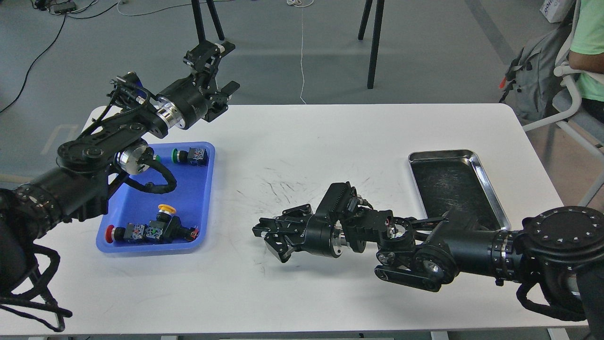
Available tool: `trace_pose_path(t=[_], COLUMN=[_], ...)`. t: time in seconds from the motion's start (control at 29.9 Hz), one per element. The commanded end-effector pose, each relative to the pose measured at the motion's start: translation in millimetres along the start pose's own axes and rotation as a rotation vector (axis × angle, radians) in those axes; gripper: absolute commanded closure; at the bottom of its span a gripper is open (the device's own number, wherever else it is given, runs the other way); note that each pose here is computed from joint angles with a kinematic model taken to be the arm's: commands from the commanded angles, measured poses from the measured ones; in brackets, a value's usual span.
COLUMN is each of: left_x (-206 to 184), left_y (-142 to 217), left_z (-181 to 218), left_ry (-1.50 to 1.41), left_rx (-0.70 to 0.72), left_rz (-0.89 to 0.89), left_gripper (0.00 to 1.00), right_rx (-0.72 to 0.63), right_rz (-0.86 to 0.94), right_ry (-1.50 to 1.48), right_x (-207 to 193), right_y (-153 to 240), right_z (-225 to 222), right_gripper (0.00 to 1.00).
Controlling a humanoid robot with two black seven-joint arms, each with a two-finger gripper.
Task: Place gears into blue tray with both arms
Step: 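Carry the black piece with the right gripper toward the table centre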
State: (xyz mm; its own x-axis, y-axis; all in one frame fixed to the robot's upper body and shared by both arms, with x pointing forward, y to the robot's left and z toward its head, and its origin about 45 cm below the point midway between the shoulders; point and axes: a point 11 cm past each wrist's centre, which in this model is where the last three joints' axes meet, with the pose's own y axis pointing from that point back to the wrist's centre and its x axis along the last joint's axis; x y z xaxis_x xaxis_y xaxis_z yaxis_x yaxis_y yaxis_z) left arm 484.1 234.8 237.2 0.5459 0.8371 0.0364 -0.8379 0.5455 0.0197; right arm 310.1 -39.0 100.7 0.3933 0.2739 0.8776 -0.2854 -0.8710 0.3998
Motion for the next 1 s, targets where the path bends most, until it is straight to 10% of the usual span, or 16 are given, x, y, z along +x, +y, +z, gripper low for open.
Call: trace_pose_path(t=[0.0,0.37,0.6,0.7,0.97], left_x=[1.3,1.5,1.8,1.9,0.9], left_y=[0.8,1.0,1.2,1.2,1.0], left_z=[0.0,0.2,-0.2,-0.2,-1.4], left_ry=[-0.005,-0.005,-0.008,-0.009,-0.007], left_rx=[0.001,0.001,0.003,0.003,0.004], left_rz=[0.007,0.007,0.007,0.008,0.007], left_gripper=[0.0,0.0,0.0,0.0,0.0], right_rx=[0.003,0.004,0.005,0.005,-0.017], right_rz=[-0.029,-0.038,-0.037,-0.034,-0.023], right_ry=[0.01,0.011,0.011,0.005,0.002], right_x=[-8.7,-10.7,-8.3,-7.8,-1.3], right_y=[2.1,2.4,2.0,1.8,7.3], right_z=[-0.2,-0.7,-0.7,-1.0,8.0], right_gripper=[0.97,0.86,0.56,0.25,0.17])
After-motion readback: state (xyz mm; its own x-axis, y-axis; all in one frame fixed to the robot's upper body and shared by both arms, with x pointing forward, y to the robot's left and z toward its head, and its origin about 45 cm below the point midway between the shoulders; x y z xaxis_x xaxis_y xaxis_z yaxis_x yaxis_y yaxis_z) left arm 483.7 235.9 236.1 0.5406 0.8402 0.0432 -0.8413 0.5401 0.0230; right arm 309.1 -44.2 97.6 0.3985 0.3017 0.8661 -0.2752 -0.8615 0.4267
